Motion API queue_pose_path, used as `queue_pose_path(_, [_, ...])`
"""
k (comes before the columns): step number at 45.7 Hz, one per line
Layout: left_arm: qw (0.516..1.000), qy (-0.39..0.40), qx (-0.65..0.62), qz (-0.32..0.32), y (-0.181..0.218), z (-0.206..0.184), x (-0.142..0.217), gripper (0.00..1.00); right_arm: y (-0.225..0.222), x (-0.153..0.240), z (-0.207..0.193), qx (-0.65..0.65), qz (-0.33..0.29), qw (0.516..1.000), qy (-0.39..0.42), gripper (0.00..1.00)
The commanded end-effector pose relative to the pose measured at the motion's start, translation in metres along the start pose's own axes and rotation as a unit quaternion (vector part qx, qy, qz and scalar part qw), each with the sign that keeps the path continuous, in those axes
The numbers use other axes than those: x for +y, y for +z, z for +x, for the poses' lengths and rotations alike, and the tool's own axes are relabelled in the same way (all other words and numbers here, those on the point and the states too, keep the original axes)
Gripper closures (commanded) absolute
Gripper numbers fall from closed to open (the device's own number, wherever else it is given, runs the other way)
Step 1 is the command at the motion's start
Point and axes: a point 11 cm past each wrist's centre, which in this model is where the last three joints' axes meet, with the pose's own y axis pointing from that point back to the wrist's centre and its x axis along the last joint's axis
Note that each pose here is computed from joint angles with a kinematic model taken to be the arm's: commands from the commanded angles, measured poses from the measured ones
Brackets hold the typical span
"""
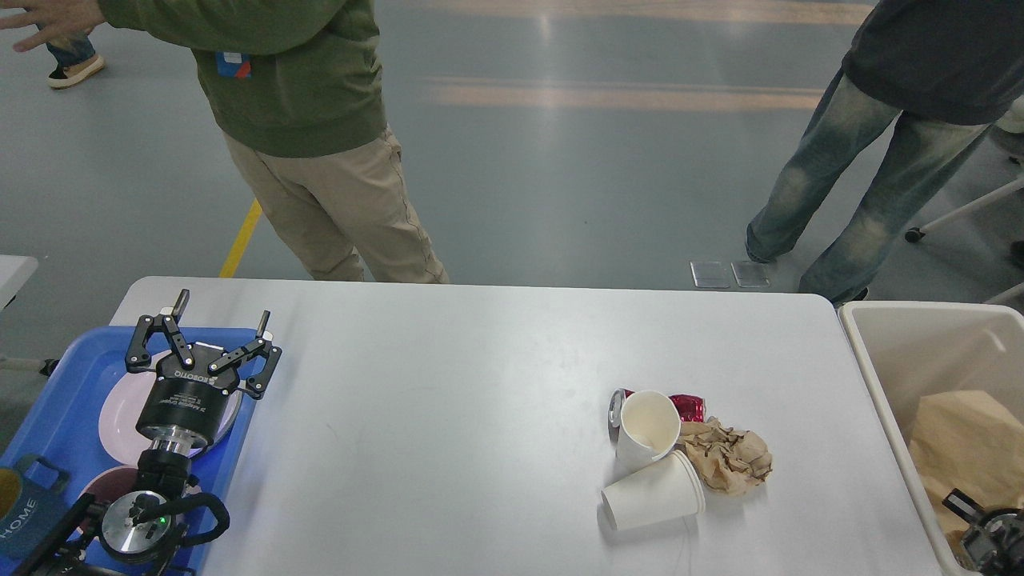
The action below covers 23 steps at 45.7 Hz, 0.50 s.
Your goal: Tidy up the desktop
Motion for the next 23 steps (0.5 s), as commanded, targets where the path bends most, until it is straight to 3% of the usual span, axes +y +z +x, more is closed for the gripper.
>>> queue_pose_path(1, [1.000, 0.000, 0.000, -0.001, 0.000, 0.000, 0.000, 0.03, -0.002, 0.000, 0.004, -0.002, 0.002, 1.000, 0.010, 0.39])
queue_pose_path(2, [1.000, -0.001, 0.000, 0.000, 0.000, 0.000, 0.000, 0.03, -0.003, 0.000, 0.005, -0.003, 0.003, 1.000, 0.015, 0.15])
queue_pose_path(3, [1.000, 0.000, 0.000, -0.001, 0.000, 0.000, 0.000, 0.03, -0.004, 0.001, 0.007, -0.003, 0.003, 1.000, 0.021, 0.00])
queue_pose_path(16, [1.000, -0.001, 0.000, -0.001, 0.000, 0.000, -0.001, 0.03, -0.004, 0.000, 0.002, -0.002, 0.004, 1.000, 0.015, 0.00])
queue_pose_path(23, [1.000, 0.000, 0.000, -0.001, 0.000, 0.000, 0.000, 0.03, -0.011, 0.002, 0.021, -0.010, 0.010, 1.000, 0.027, 0.00])
